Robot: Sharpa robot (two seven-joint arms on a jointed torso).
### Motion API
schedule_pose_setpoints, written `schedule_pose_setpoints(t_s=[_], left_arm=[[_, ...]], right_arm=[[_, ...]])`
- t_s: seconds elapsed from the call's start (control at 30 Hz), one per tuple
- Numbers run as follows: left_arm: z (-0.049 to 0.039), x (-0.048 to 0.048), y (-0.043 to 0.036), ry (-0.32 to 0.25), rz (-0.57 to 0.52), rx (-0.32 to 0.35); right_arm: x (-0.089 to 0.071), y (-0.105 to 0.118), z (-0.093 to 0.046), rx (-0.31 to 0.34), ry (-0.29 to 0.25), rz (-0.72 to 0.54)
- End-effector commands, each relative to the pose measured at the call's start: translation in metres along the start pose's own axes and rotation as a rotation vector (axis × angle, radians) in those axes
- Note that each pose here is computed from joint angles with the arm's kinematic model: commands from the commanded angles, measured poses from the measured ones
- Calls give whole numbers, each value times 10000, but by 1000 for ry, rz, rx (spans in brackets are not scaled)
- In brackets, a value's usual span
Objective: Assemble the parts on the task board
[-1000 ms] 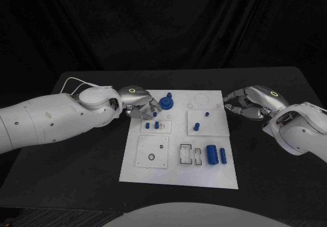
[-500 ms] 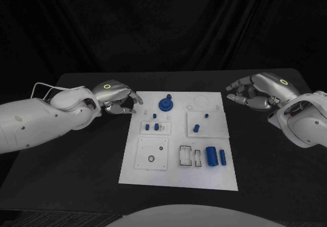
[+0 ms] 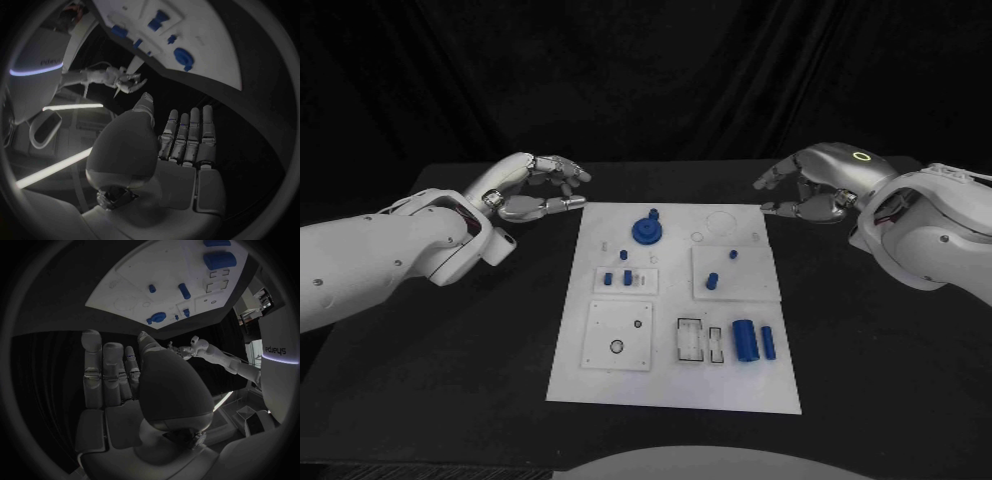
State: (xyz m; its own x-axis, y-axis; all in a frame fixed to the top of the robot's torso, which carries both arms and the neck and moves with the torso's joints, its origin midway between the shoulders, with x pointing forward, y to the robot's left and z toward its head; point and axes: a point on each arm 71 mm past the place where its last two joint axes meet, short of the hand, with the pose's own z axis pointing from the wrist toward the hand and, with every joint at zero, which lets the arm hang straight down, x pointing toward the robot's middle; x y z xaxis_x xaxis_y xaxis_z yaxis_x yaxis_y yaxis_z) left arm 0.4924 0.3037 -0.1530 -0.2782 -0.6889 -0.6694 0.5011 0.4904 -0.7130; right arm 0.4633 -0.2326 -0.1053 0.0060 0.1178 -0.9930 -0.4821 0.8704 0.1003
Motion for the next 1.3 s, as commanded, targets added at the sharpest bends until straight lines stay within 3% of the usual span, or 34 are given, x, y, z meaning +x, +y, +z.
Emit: schedule_pose_setpoints(t_s=[0.03, 0.23, 0.43, 0.93, 1.3], left_arm=[[57, 10, -92, -102, -474, 46], [38, 176, -226, -112, -640, 89], [25, 314, -299, -96, -707, 106], [-44, 386, -354, -72, -755, 112], [-53, 413, -346, -58, -766, 104]], right_arm=[[70, 22, 37, 20, 118, -96], [165, 93, 37, -31, 150, -97], [267, 80, -24, -50, 176, -87], [502, 89, -113, -52, 234, -68], [678, 62, -128, -34, 262, -84]])
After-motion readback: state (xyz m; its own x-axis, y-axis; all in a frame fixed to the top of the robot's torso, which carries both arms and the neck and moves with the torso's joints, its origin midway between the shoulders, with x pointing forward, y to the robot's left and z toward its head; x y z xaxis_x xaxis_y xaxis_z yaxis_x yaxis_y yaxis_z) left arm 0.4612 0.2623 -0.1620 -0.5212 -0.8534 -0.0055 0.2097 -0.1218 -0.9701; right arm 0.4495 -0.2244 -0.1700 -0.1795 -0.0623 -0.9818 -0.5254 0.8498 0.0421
